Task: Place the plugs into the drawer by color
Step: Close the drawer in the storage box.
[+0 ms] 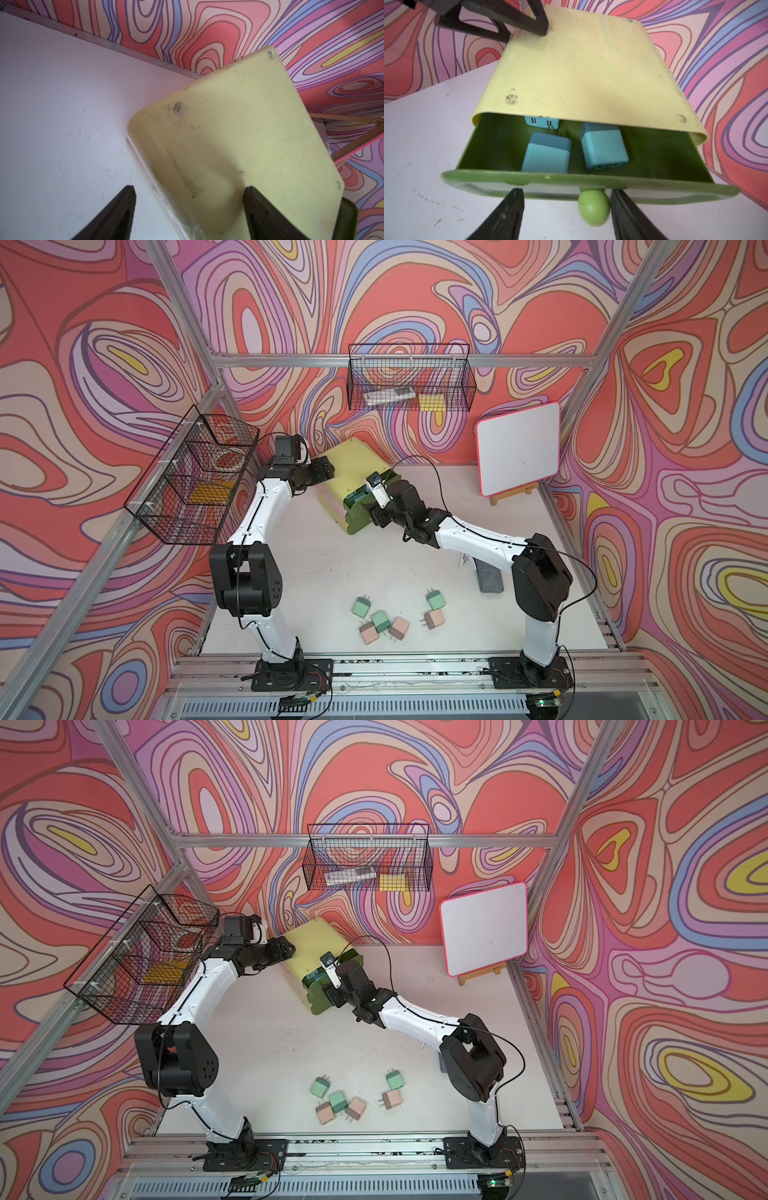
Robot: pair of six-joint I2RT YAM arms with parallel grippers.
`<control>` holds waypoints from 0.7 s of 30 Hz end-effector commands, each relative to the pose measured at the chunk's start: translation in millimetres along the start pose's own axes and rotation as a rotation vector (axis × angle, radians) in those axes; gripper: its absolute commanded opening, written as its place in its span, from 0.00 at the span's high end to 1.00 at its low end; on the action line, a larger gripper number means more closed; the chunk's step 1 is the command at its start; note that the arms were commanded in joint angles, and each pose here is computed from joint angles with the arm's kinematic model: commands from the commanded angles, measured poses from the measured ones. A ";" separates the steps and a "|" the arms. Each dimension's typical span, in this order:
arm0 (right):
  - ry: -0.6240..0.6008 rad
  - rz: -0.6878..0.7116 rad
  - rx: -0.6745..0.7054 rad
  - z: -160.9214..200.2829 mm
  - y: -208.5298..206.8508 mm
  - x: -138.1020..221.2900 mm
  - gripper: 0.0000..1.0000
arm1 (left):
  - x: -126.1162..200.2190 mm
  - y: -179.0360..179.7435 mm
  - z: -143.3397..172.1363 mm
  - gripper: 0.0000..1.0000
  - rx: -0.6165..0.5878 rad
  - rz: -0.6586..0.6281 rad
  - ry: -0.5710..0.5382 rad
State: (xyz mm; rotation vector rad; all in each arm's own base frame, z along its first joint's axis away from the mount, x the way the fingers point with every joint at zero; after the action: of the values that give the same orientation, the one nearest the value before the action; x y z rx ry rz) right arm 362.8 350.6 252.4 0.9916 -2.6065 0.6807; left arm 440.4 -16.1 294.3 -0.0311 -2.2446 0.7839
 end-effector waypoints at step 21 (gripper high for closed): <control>-0.246 -0.094 -0.301 3.4 1.0 4.8 0.34 | 13.2 -0.7 15.5 0.19 0.022 -0.029 0.032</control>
State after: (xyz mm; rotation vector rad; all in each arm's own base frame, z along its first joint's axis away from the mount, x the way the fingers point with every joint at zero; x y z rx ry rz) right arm 374.7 360.4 240.5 1.0674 -2.7390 0.3316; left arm 432.9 -20.8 293.9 -0.0258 -2.2324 0.7910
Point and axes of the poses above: each gripper's point midway between its finger pads, its own x axis back along the fingers, its own y axis along the line the jaws close on, z = x × y, the point moved 9 cm from there along x, back along the fingers, and after that the axes turned 12 degrees about x, right-handed, at the moved point
